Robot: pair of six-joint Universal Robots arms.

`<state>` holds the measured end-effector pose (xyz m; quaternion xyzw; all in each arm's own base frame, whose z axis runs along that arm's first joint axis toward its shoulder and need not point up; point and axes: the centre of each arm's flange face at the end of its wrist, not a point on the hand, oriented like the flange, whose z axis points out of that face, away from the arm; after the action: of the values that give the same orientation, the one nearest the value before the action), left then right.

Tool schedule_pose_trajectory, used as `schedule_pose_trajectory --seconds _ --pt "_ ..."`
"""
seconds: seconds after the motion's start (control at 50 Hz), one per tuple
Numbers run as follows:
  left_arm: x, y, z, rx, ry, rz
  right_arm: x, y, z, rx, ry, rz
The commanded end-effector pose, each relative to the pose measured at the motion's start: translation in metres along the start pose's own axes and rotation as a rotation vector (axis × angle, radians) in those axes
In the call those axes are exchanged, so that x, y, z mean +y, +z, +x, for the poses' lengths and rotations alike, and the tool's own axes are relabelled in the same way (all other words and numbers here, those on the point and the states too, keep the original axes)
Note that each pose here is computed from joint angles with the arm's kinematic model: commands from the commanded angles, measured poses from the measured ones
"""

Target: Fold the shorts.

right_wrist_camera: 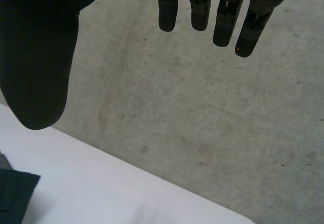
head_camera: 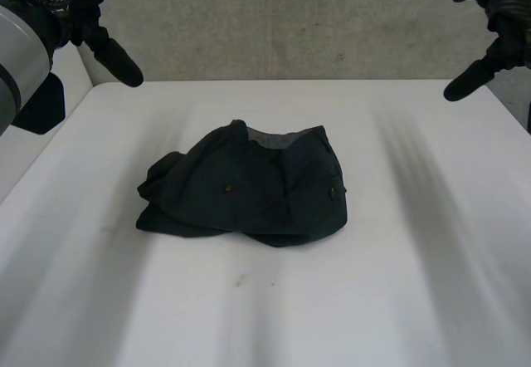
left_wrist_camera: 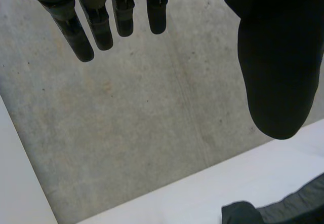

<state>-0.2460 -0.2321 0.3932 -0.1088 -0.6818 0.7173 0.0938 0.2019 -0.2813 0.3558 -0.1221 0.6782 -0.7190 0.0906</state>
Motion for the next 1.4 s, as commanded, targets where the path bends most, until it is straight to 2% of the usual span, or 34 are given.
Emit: schedule_pose_trajectory --seconds 0.02,0.22,0.32,0.42,0.5,0.62,0.7,0.78,0.88,1.0,1.1,1.2,1.24,1.3,1.36,1.4 --pt "0.006 -0.001 -0.001 -0.001 0.014 -0.053 0.011 0.003 -0.011 -0.009 -0.037 -0.060" --pt "0.015 0.003 -0.004 -0.015 0.016 -0.062 0.017 0.005 -0.016 -0.025 -0.076 -0.036" --pt "0.020 0.015 -0.014 -0.050 0.015 -0.045 0.025 0.007 -0.031 -0.140 -0.107 -0.035" --pt "0.062 0.049 -0.019 -0.059 0.048 -0.116 0.057 0.011 -0.066 -0.396 -0.243 -0.087" --pt "0.109 0.078 -0.023 -0.035 0.121 -0.221 0.078 0.018 -0.094 -0.510 -0.341 -0.070" --pt "0.143 0.103 -0.044 -0.083 0.156 -0.295 0.118 0.038 -0.141 -0.588 -0.405 -0.053" --pt "0.150 0.105 -0.045 -0.084 0.155 -0.312 0.156 0.066 -0.150 -0.503 -0.429 -0.114" --pt "0.151 0.105 -0.046 -0.086 0.155 -0.314 0.173 0.077 -0.147 -0.426 -0.449 -0.154" --pt "0.148 0.104 -0.044 -0.081 0.156 -0.309 0.161 0.071 -0.141 -0.409 -0.444 -0.170" --pt "0.149 0.103 -0.044 -0.078 0.156 -0.310 0.114 0.031 -0.121 -0.431 -0.447 -0.201" --pt "0.149 0.104 -0.045 -0.079 0.159 -0.311 0.114 0.013 -0.075 -0.382 -0.470 -0.306" --pt "0.151 0.104 -0.044 -0.072 0.163 -0.316 0.117 -0.012 -0.038 -0.371 -0.607 -0.391" --pt "0.152 0.104 -0.044 -0.071 0.166 -0.319 0.123 -0.025 -0.020 -0.370 -0.706 -0.451" --pt "0.153 0.105 -0.045 -0.071 0.167 -0.320 0.126 -0.027 -0.007 -0.361 -0.768 -0.467" --pt "0.153 0.105 -0.043 -0.069 0.168 -0.318 0.120 -0.020 -0.004 -0.319 -0.743 -0.429" --pt "0.152 0.106 -0.043 -0.068 0.168 -0.315 0.110 -0.012 -0.010 -0.282 -0.646 -0.360"
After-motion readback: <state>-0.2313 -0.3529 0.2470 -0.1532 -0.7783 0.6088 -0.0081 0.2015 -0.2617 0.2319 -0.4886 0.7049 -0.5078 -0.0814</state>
